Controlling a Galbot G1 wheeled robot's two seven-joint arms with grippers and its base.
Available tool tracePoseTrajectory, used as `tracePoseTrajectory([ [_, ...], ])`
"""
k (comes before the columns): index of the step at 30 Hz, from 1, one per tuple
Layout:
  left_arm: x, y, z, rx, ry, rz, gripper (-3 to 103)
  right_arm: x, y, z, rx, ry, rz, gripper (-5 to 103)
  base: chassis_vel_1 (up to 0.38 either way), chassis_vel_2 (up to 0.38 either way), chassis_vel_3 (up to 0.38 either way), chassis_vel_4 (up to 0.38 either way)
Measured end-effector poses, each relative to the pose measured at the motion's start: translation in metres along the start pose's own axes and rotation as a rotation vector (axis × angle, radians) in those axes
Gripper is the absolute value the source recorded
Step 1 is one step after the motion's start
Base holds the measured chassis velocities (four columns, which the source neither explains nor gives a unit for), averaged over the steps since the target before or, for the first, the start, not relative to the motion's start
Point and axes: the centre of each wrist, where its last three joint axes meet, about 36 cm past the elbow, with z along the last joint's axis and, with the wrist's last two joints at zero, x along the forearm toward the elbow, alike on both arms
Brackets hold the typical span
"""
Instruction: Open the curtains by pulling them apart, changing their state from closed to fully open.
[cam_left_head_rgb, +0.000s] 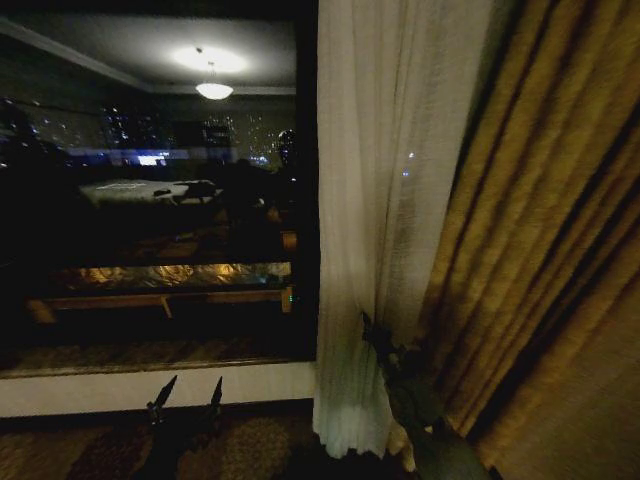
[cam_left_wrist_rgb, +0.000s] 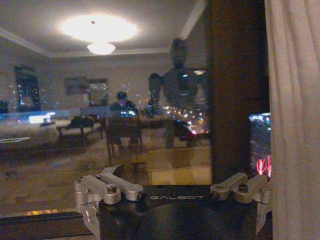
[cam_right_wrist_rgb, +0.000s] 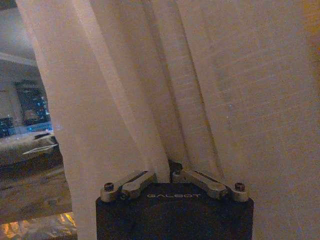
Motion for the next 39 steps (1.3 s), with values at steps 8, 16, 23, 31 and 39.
tracePoseTrajectory([
  [8, 0.0, 0.0, 0.004, 0.003, 0.008, -0.001, 100, -0.003, 0.0, 0.001, 0.003, -0.003, 0.004, 0, -0.22, -0.254, 0.233, 0.26],
  [16, 0.0, 0.001, 0.005, -0.001, 0.01, -0.002, 100, -0.006, -0.007, 0.001, 0.003, -0.004, 0.028, 0, -0.004, -0.023, 0.027, 0.019],
  [23, -0.001, 0.0, 0.006, -0.001, 0.008, -0.001, 100, -0.014, -0.036, -0.004, 0.009, -0.013, 0.107, 0, 0.018, 0.018, -0.012, -0.013],
  [31, 0.0, 0.0, 0.007, -0.002, 0.01, 0.001, 100, -0.027, -0.103, -0.014, 0.015, -0.027, 0.302, 0, 0.0, 0.0, 0.0, 0.0],
  [39, -0.001, -0.001, 0.009, 0.001, 0.006, 0.008, 100, -0.028, -0.128, -0.015, 0.014, -0.044, 0.394, 0, 0.0, 0.0, 0.0, 0.0],
])
